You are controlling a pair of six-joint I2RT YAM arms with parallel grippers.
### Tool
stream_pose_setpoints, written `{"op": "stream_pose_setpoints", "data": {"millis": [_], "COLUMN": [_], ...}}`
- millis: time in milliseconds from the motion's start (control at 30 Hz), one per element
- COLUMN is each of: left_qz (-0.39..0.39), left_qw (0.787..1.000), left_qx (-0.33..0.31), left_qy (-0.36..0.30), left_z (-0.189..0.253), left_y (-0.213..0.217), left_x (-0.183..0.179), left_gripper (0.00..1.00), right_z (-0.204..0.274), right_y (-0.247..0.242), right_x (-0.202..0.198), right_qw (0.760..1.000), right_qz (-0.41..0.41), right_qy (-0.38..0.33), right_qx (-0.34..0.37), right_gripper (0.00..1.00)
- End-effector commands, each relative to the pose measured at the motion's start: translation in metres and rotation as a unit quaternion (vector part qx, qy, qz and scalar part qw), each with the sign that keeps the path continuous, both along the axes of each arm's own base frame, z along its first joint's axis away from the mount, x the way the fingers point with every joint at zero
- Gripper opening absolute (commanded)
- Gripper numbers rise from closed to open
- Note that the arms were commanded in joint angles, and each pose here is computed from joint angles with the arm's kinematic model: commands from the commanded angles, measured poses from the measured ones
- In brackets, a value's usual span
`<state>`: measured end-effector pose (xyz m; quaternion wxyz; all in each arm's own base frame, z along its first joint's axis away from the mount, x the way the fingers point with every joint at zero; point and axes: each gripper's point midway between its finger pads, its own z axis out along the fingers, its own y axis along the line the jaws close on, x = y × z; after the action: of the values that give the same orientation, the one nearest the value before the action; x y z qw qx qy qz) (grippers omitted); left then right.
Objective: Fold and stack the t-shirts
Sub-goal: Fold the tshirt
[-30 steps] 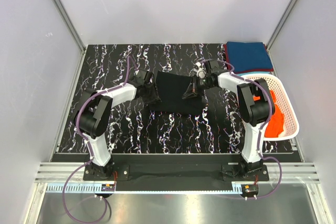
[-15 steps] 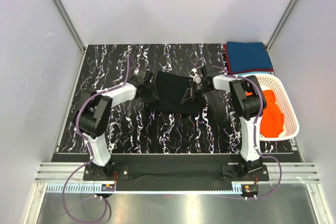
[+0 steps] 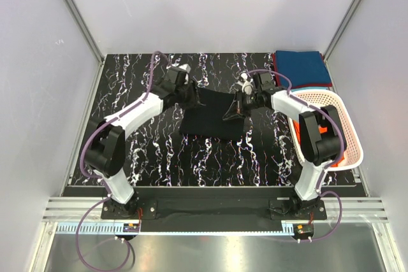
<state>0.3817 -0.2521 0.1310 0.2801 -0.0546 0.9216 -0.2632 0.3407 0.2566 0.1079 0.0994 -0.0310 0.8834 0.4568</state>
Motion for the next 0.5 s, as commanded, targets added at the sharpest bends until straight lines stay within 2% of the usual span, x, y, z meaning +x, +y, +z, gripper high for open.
{"op": "stream_pose_setpoints", "data": {"millis": [0,100,233,300,367,467], "left_qz": [-0.074,-0.073,-0.028,-0.007,0.007,0.017], "left_qw": [0.996,0.997,0.997,0.996,0.995,0.996], "left_qx": [-0.044,-0.021,0.04,0.056,0.066,0.069], "left_qy": [0.007,0.035,0.06,0.069,0.075,0.061], "left_z": [-0.004,-0.041,-0.084,-0.094,-0.097,-0.084], "left_y": [-0.042,-0.043,-0.014,-0.001,0.008,0.014], "left_x": [-0.018,-0.024,-0.024,-0.02,-0.018,-0.011], "left_gripper": [0.45,0.44,0.44,0.44,0.43,0.43], "right_z": [-0.03,-0.059,-0.088,-0.094,-0.094,-0.088], "right_y": [-0.012,-0.021,-0.038,-0.05,-0.05,-0.05], "right_x": [-0.017,-0.02,-0.026,-0.024,-0.025,-0.021], "right_qw": [0.999,0.997,0.992,0.989,0.989,0.989], "right_qz": [-0.008,-0.016,-0.03,-0.048,-0.047,-0.055], "right_qy": [0.034,0.049,0.061,0.059,0.064,0.057], "right_qx": [-0.033,-0.066,-0.104,-0.128,-0.122,-0.123], "right_gripper": [0.02,0.02,0.02,0.02,0.02,0.03]}}
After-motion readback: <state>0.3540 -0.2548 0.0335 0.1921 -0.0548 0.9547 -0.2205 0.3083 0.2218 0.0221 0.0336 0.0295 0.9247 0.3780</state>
